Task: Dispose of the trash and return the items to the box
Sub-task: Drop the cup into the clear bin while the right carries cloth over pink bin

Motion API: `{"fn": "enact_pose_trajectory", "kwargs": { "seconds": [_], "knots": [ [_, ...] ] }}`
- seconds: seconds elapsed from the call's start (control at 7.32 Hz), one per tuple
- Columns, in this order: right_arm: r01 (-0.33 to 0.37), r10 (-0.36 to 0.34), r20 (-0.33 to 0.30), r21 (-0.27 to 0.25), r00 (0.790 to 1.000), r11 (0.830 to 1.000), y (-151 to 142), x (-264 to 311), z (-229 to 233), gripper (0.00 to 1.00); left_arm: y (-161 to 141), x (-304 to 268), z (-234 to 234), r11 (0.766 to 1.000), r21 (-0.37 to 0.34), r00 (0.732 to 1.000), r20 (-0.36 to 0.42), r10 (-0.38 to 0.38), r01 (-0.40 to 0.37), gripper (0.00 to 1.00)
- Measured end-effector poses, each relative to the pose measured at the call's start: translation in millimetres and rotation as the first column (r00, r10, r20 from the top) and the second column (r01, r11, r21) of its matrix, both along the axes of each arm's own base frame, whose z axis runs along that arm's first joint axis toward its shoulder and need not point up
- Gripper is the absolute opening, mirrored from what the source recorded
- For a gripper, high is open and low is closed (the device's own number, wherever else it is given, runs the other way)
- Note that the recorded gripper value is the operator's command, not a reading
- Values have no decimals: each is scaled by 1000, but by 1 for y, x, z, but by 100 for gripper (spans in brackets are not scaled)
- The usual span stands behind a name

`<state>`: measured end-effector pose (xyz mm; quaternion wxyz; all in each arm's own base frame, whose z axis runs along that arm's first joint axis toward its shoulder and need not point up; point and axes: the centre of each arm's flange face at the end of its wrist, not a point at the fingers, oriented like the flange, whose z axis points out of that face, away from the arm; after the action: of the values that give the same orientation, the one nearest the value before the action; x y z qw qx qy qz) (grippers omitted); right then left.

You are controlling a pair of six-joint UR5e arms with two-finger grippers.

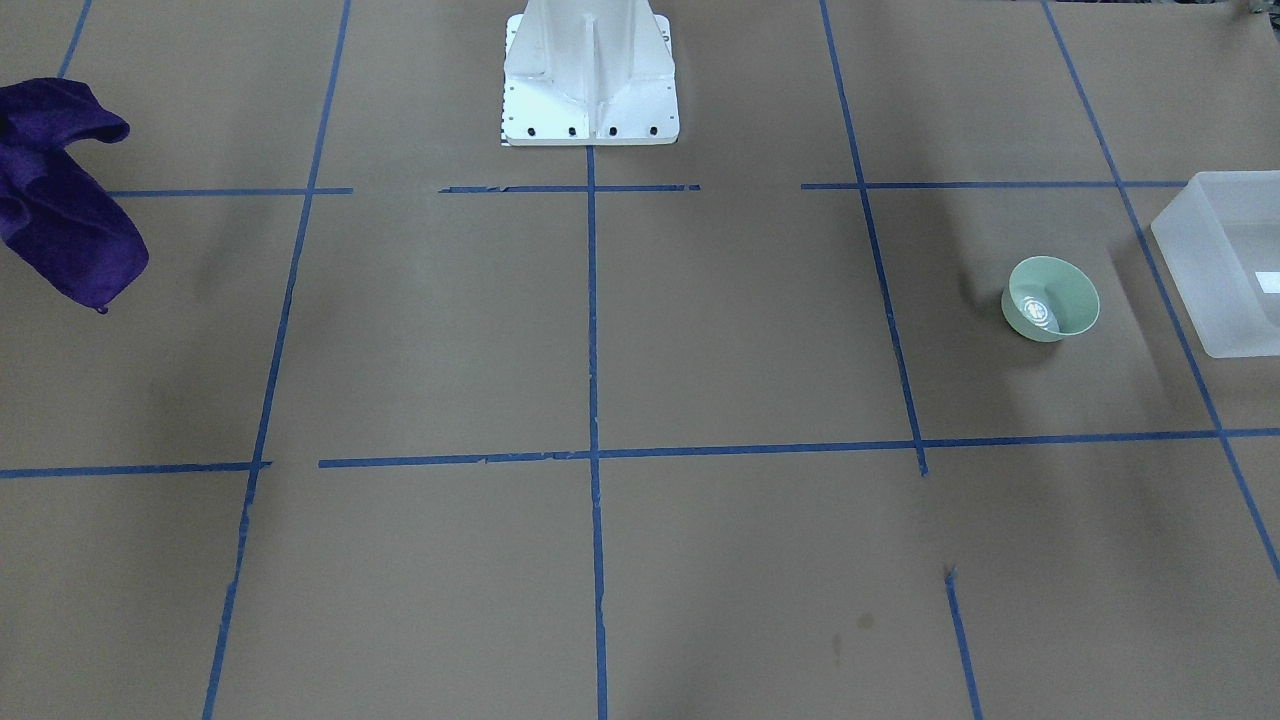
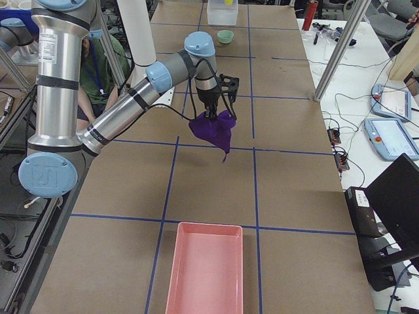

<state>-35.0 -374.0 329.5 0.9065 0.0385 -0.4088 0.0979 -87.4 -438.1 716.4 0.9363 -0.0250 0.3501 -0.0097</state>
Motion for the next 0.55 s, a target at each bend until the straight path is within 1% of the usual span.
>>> {"fn": "enact_pose_trajectory", "kwargs": {
  "seconds": [0.27,0.55],
  "knots": [
    [36,-33,-67,32,997,999,-8,46,-7,0,3,33,31,999,-3,996,-66,53,-54,0],
    [55,-49,-101,64,994,996,-7,75,-3,0,7,52,51,996,1,991,-97,88,-89,0]
  ]
}}
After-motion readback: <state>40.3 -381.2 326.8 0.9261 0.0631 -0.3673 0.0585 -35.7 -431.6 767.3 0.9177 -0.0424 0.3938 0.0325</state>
